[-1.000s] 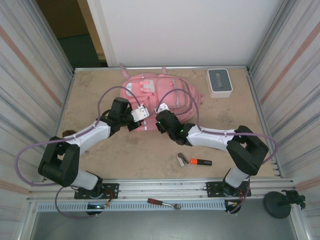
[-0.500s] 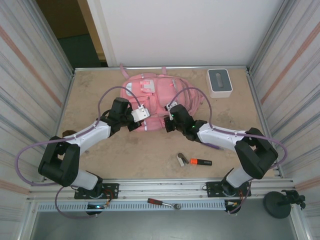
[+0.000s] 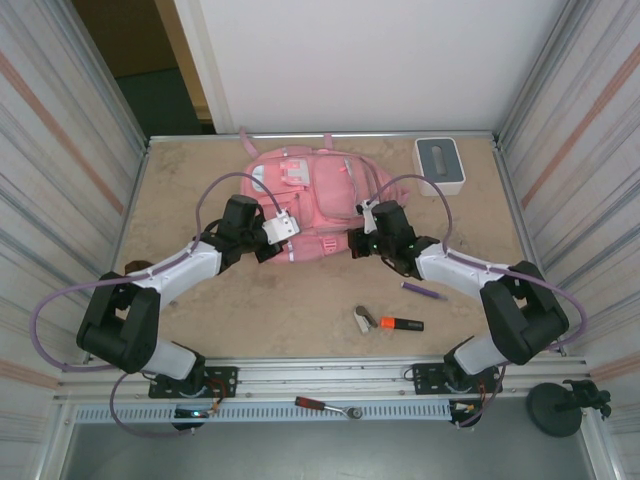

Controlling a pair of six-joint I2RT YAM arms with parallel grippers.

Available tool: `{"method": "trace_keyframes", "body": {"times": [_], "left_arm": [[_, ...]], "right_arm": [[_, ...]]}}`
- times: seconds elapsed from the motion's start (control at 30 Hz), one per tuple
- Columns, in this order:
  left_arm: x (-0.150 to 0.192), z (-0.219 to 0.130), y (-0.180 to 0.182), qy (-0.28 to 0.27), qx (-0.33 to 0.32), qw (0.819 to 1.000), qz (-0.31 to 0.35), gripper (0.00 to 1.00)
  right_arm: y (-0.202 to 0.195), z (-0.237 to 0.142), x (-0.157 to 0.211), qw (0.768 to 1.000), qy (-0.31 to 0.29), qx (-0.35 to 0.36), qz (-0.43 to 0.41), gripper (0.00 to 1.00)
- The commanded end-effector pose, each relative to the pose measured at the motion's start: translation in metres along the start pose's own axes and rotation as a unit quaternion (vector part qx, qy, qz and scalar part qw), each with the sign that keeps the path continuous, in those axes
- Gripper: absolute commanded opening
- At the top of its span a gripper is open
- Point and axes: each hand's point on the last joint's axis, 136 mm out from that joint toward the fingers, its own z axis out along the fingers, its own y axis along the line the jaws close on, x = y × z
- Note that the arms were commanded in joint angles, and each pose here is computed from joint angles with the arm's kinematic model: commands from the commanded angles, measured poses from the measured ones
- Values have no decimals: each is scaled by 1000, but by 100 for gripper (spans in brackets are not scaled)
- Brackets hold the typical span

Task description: Pack the student bag

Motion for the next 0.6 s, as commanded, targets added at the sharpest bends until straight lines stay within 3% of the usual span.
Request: {"method": "trace_keyframes", "body": {"times": [0.0,0.33,0.57], "left_arm": [[-13,-2,3,-25,3,1000,1,0],[-13,-1,2,-25,6,1000,-1,0],[-14,-1,3,-26,6,1000,-1,0]], "right_arm": [[0,7,5,1000,10,-13,22,1],[-7,25,4,999,-6,-6,32,10],[-15,31,7,999,-22,4,33,12]]}}
